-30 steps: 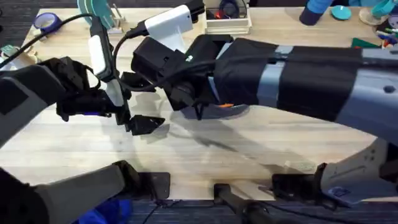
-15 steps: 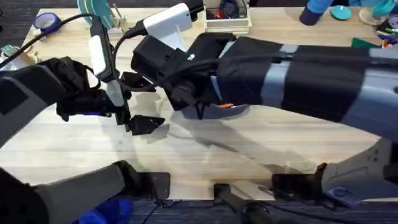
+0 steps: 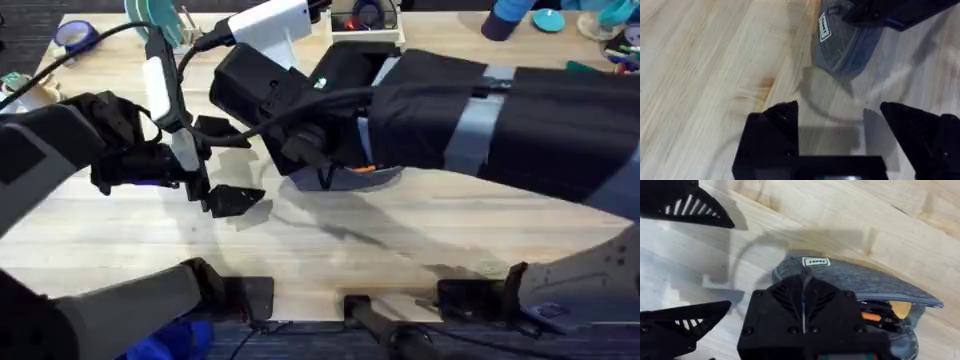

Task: Unzip the bag, pick up the pens from the table one at a time and place them inside, then zip the bag closed.

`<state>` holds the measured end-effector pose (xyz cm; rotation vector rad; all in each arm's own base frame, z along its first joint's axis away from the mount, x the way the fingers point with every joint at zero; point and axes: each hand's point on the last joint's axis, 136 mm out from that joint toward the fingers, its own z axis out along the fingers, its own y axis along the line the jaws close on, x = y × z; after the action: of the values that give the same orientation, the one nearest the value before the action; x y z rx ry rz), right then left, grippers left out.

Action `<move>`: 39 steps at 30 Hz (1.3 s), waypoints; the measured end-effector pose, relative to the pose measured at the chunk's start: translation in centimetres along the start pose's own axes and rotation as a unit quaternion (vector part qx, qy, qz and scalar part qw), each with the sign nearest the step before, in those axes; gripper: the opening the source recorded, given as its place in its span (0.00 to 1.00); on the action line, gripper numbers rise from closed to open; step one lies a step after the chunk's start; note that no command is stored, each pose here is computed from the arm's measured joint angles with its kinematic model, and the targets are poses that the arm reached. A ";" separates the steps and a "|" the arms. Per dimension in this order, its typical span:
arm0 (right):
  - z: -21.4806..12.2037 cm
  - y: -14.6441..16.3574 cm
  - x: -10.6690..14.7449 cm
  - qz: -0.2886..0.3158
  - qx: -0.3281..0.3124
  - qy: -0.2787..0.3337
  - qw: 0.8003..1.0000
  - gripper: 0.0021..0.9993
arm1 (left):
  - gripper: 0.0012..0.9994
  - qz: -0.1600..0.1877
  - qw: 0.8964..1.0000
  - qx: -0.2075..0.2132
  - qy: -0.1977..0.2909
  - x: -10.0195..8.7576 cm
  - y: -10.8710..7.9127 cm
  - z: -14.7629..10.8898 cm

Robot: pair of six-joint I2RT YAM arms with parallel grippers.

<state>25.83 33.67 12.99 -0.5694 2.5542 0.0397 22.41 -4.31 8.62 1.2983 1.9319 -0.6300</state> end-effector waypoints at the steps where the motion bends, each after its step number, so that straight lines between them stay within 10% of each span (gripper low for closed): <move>1: 0.0 0.0 0.0 -0.002 0.000 0.000 1.000 0.03 | 0.99 0.000 1.000 0.000 0.000 0.0 0.0 0.0; 39: -0.6 1.3 -0.9 -0.102 -0.084 -0.073 0.988 0.03 | 0.99 0.006 1.000 -0.004 0.013 0.5 0.3 0.0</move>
<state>25.76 35.16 13.85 -0.8585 2.3512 0.2179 22.53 -3.95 8.26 1.3185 1.9445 -0.6016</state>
